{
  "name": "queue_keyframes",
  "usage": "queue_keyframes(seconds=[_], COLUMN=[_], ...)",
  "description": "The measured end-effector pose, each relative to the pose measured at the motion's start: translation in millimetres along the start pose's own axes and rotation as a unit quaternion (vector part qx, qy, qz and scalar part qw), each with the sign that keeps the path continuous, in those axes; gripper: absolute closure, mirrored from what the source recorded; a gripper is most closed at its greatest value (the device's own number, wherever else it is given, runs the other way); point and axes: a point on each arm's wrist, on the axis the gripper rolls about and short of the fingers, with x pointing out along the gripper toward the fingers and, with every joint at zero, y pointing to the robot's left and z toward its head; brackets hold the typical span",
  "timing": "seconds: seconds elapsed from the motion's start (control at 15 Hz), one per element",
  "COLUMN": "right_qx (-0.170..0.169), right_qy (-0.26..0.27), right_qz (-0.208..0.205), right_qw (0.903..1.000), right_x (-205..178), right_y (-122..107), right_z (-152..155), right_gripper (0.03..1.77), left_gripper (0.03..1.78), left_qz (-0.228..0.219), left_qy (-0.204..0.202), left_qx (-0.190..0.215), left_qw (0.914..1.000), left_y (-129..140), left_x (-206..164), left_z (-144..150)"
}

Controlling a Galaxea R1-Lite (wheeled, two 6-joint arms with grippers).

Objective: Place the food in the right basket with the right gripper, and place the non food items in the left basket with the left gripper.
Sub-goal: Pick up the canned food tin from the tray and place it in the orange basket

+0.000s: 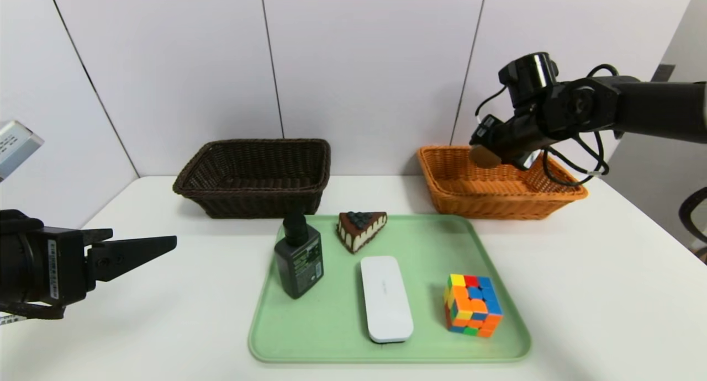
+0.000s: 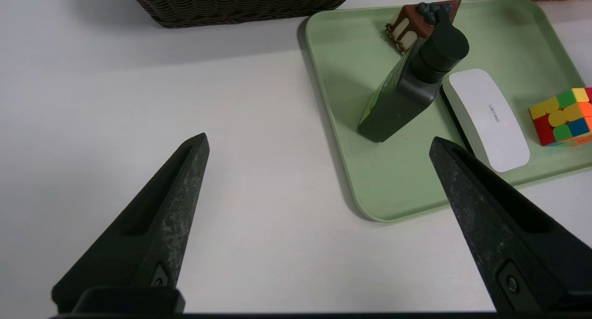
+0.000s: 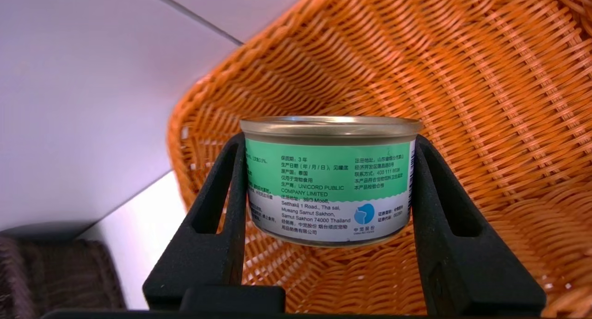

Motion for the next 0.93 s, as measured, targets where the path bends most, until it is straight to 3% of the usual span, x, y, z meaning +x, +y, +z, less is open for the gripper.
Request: queue_keyframes(seconds=[0.93], right_qx=[-0.007], right_qy=[0.031], right_qz=[-0.05], right_qw=[0.9982], right_x=[56], right_y=[-19], right_z=[-23], right_gripper=[0.82], left_gripper=[0.12], left_qz=[0.002], left_qy=[-0.003], left_qx=[-0.001], left_qw=[1.0], left_y=[0], left_x=[5], left_z=[2])
